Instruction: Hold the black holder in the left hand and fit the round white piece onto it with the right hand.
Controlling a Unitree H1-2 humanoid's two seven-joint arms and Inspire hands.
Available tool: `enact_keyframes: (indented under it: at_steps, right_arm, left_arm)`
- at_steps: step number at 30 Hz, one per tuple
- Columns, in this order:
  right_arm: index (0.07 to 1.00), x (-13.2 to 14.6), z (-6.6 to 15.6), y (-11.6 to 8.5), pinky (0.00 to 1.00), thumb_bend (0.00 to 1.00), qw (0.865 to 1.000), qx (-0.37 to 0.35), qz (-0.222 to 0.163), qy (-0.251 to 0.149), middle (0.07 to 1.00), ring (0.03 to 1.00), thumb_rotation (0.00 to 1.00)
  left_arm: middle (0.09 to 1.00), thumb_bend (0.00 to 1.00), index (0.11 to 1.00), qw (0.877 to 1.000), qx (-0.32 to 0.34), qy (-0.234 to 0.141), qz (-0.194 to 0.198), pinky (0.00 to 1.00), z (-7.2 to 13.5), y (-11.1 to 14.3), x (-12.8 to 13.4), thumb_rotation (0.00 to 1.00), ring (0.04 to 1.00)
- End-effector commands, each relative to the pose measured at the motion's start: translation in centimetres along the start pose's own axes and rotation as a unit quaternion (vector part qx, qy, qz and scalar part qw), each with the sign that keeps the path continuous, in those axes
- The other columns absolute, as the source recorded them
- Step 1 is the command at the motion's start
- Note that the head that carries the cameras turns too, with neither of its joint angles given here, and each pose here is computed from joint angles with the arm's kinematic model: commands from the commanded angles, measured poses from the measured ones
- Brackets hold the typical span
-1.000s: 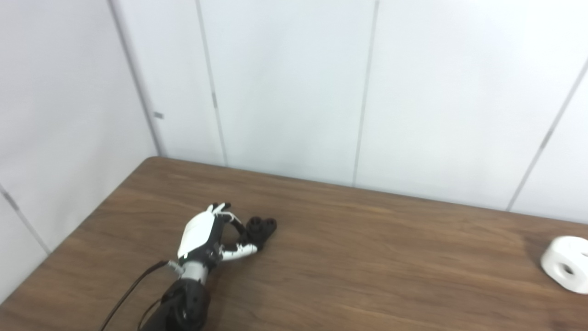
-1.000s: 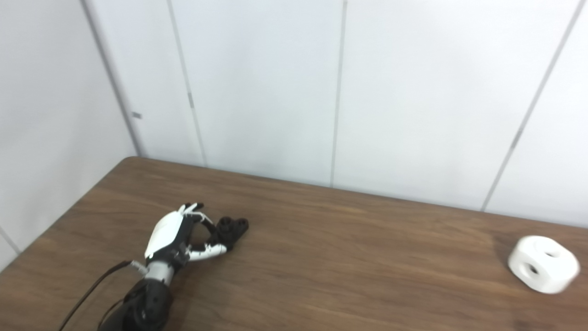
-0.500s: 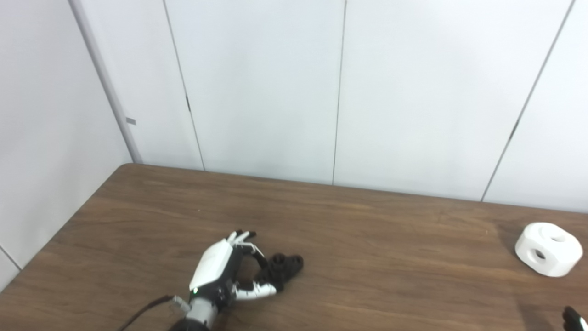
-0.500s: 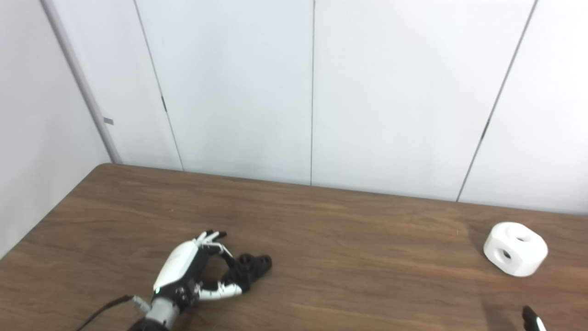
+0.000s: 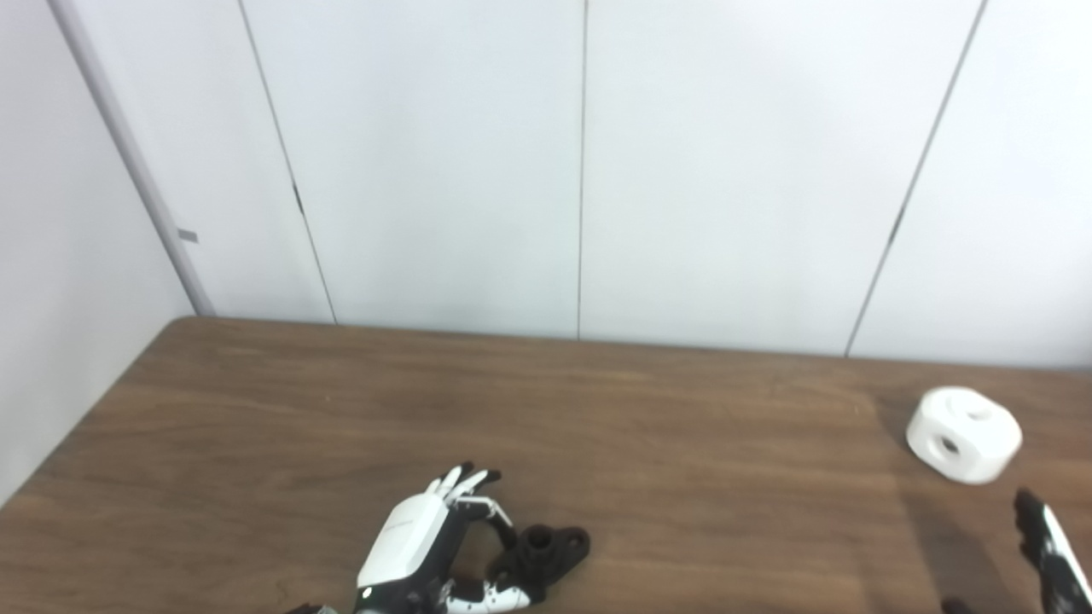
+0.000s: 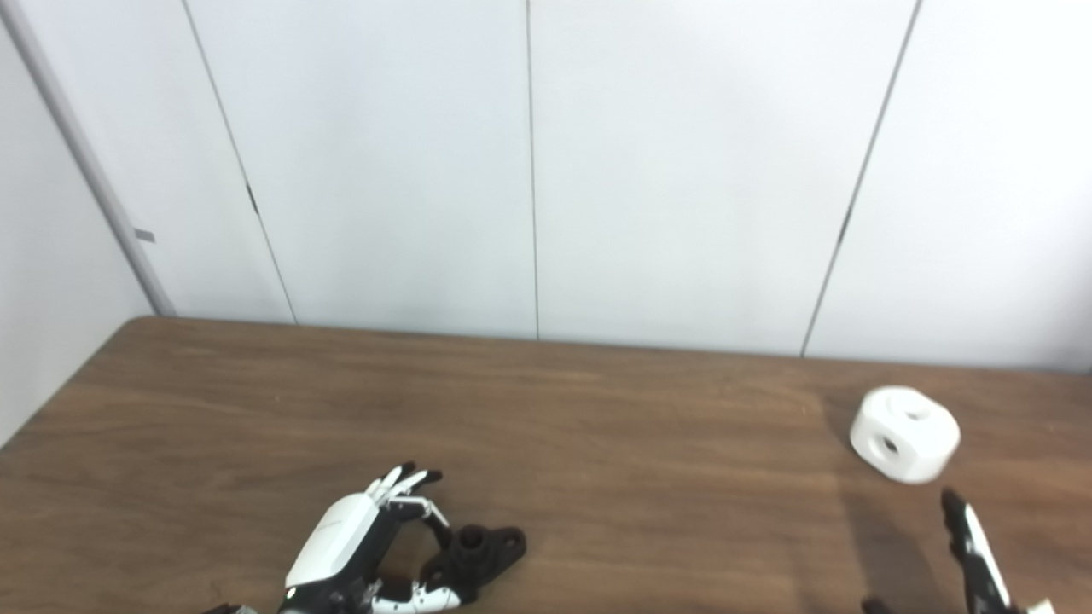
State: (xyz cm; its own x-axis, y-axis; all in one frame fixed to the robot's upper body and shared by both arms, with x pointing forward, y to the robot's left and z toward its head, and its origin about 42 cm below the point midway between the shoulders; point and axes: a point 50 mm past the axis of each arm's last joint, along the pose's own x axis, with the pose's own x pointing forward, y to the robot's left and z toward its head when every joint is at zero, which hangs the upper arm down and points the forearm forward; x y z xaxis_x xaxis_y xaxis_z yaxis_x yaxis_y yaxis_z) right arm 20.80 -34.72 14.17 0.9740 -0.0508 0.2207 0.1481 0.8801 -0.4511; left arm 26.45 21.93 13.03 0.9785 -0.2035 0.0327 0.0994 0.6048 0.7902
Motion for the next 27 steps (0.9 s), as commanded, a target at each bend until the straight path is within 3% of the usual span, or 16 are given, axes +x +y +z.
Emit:
enact_keyframes:
  at_steps: [1, 5, 8, 10, 11, 14, 17, 20, 27]
  right_arm:
    - [1.0, 1.2, 1.2, -1.2, 1.0, 0.3, 0.999, -0.025, -0.013, -0.04, 1.0, 1.0, 0.39]
    - [1.0, 1.8, 2.1, -1.7, 1.0, 0.51, 0.998, -0.054, -0.023, -0.023, 1.0, 1.0, 0.56]
    - [1.0, 2.3, 1.7, -2.4, 0.97, 0.57, 0.996, -0.084, -0.033, -0.021, 1.0, 0.992, 0.48]
    - [0.991, 2.8, 0.5, -3.1, 0.92, 0.67, 0.992, -0.108, -0.057, -0.02, 0.983, 0.961, 0.5]
    - [0.978, 3.1, -0.2, -3.4, 0.91, 0.77, 0.991, -0.114, -0.067, -0.019, 0.97, 0.945, 0.58]
    - [0.966, 4.4, -2.8, -4.7, 0.9, 0.96, 0.986, -0.127, -0.1, -0.028, 0.958, 0.94, 0.73]
    - [0.975, 5.9, -3.7, -6.1, 0.93, 1.0, 0.979, -0.156, -0.126, -0.023, 0.978, 0.963, 0.8]
    - [0.994, 7.6, -1.0, -7.0, 0.97, 1.0, 0.974, -0.181, -0.135, -0.022, 0.997, 0.99, 0.83]
    - [0.96, 10.9, 6.1, -8.7, 1.0, 1.0, 0.971, -0.195, -0.14, -0.015, 1.0, 1.0, 0.65]
  left_arm:
    - [0.913, 0.52, 0.48, 0.999, 0.006, -0.031, 0.003, 1.0, 0.9, 0.1, 0.0, 0.05, 0.993]
    - [0.908, 0.52, 0.479, 0.999, 0.003, -0.037, -0.006, 1.0, 1.1, -0.5, -0.2, 0.05, 0.99]
    - [0.906, 0.52, 0.479, 0.999, 0.005, -0.038, -0.008, 1.0, 0.7, -0.2, 0.0, 0.05, 0.993]
    - [0.907, 0.52, 0.48, 0.999, 0.004, -0.038, -0.006, 1.0, 0.1, 0.1, 0.2, 0.04, 0.997]
    - [0.909, 0.52, 0.48, 0.999, 0.004, -0.037, -0.006, 1.0, -0.2, 0.4, 0.3, 0.04, 0.999]
    - [0.912, 0.52, 0.481, 0.999, 0.001, -0.031, -0.007, 1.0, -1.3, 1.3, 0.5, 0.04, 1.0]
    - [0.911, 0.52, 0.481, 1.0, -0.008, -0.024, -0.007, 1.0, -2.0, 1.8, 0.6, 0.04, 1.0]
    - [0.91, 0.52, 0.481, 1.0, -0.014, -0.018, -0.01, 1.0, -2.2, 2.0, 0.6, 0.04, 0.996]
    - [0.895, 0.52, 0.481, 1.0, -0.01, -0.018, -0.011, 1.0, -1.9, 1.9, 0.2, 0.04, 0.988]
